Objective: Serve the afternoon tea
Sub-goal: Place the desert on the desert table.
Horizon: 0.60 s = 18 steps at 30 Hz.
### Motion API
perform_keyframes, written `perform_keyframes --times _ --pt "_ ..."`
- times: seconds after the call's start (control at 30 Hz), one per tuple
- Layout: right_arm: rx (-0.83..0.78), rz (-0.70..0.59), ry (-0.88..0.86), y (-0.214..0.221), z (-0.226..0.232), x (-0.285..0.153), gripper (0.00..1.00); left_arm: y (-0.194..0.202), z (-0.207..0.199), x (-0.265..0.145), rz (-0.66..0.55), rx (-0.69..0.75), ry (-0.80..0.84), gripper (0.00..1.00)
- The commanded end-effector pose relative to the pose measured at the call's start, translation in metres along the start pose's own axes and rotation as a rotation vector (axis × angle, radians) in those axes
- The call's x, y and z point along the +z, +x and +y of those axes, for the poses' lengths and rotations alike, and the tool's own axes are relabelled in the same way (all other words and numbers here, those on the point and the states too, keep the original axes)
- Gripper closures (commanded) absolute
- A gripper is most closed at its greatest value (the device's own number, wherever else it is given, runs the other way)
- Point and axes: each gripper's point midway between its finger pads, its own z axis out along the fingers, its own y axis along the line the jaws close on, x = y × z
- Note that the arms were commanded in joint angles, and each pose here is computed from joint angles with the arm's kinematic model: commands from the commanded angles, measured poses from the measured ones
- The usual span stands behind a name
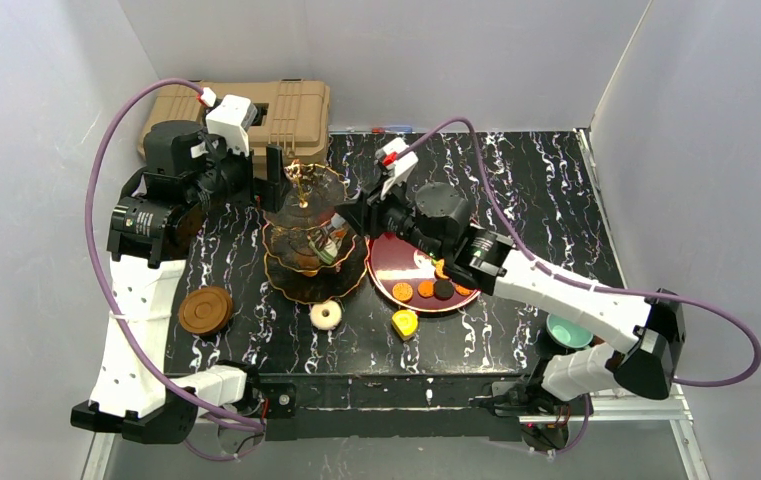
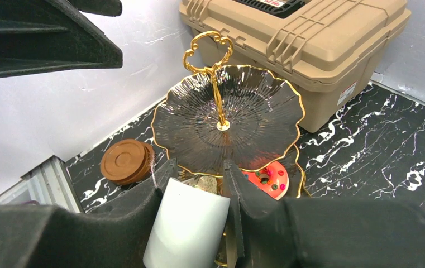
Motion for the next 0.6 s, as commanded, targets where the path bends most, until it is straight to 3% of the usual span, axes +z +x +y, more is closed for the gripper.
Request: perform_keyframes --times 0.0,0.33,0.57 --pt "-0.006 -0.129 -0.015 -0.024 0.009 0.012 0.81 0.001 -0.004 -0.007 -0.001 -0.006 0.018 0.02" --pt "-0.046 -0.116 0.0 0.0 0.016 0.02 0.77 -0.003 -0.005 -0.01 -0.015 0.005 0.023 0.02" --pt "-0.052 -0.146 0.024 -0.004 0.015 0.013 0.63 -0.003 -0.007 -0.014 -0.019 0.011 0.03 0.02"
